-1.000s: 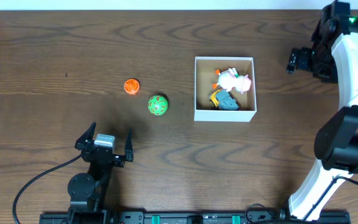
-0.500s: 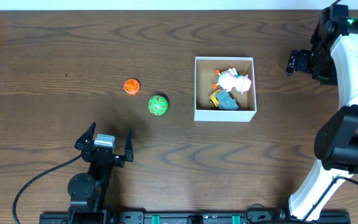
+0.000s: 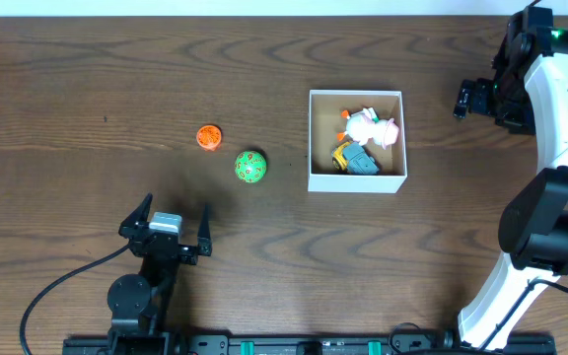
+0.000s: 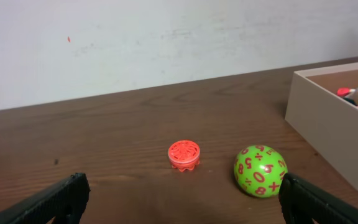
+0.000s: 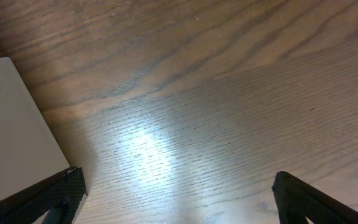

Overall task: Pack container
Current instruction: 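Raise the right gripper out of the box to the right, then move the left gripper toward the green numbered ball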

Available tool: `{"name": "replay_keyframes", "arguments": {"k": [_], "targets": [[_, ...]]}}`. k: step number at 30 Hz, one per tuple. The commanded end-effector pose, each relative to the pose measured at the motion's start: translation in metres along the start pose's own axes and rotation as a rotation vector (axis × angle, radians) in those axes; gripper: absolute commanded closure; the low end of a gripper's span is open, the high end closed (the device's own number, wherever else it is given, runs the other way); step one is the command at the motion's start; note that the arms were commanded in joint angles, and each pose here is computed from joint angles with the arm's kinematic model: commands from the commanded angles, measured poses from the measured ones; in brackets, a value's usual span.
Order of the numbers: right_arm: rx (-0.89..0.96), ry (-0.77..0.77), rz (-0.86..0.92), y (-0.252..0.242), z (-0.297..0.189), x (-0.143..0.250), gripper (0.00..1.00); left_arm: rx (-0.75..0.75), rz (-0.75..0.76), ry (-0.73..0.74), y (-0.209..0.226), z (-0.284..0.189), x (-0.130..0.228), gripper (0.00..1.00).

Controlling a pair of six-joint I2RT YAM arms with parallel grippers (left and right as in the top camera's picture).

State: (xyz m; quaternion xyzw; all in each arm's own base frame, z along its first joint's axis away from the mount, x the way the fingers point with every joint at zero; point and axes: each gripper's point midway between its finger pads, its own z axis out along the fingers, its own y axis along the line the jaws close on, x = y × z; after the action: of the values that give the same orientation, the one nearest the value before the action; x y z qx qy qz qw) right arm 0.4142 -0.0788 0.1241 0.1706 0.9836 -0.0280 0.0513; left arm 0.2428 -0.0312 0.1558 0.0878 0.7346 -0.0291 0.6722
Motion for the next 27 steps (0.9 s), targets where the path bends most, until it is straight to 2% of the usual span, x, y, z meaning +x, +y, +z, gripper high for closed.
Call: {"name": "replay_keyframes", "arguments": {"k": [1, 4, 7, 11, 14, 17, 21, 24, 27], "targets": [[0.006, -0.007, 0.017, -0.004, -0.002, 0.0, 0.01, 0.007, -0.082, 0.051, -0.002, 0.001, 0.017, 0.02], [0.006, -0.007, 0.017, -0.004, -0.002, 0.0, 0.01, 0.027, -0.106, 0.048, -0.005, 0.001, 0.016, 0.02], [0.006, -0.007, 0.017, -0.004, -0.002, 0.0, 0.01, 0.072, -0.217, 0.056, -0.014, 0.001, 0.016, 0.02], [0.006, -0.007, 0.017, -0.004, -0.002, 0.0, 0.01, 0.265, -0.241, 0.054, -0.046, -0.005, 0.008, 0.02], [0.006, -0.007, 0.017, -0.004, -0.002, 0.0, 0.01, 0.341, -0.242, 0.056, -0.058, -0.01, 0.002, 0.02], [0.006, -0.007, 0.017, -0.004, -0.002, 0.0, 0.01, 0.315, -0.233, 0.09, -0.053, -0.01, -0.002, 0.02], [0.006, -0.007, 0.017, -0.004, -0.002, 0.0, 0.01, 0.182, -0.242, 0.175, -0.03, -0.008, -0.017, 0.02], [0.006, -0.007, 0.017, -0.004, -0.002, 0.0, 0.01, 0.18, -0.173, 0.234, -0.026, -0.002, -0.039, 0.02], [0.006, -0.007, 0.017, -0.004, -0.002, 0.0, 0.01, 0.186, -0.168, 0.339, -0.024, 0.009, -0.054, 0.02]]}}
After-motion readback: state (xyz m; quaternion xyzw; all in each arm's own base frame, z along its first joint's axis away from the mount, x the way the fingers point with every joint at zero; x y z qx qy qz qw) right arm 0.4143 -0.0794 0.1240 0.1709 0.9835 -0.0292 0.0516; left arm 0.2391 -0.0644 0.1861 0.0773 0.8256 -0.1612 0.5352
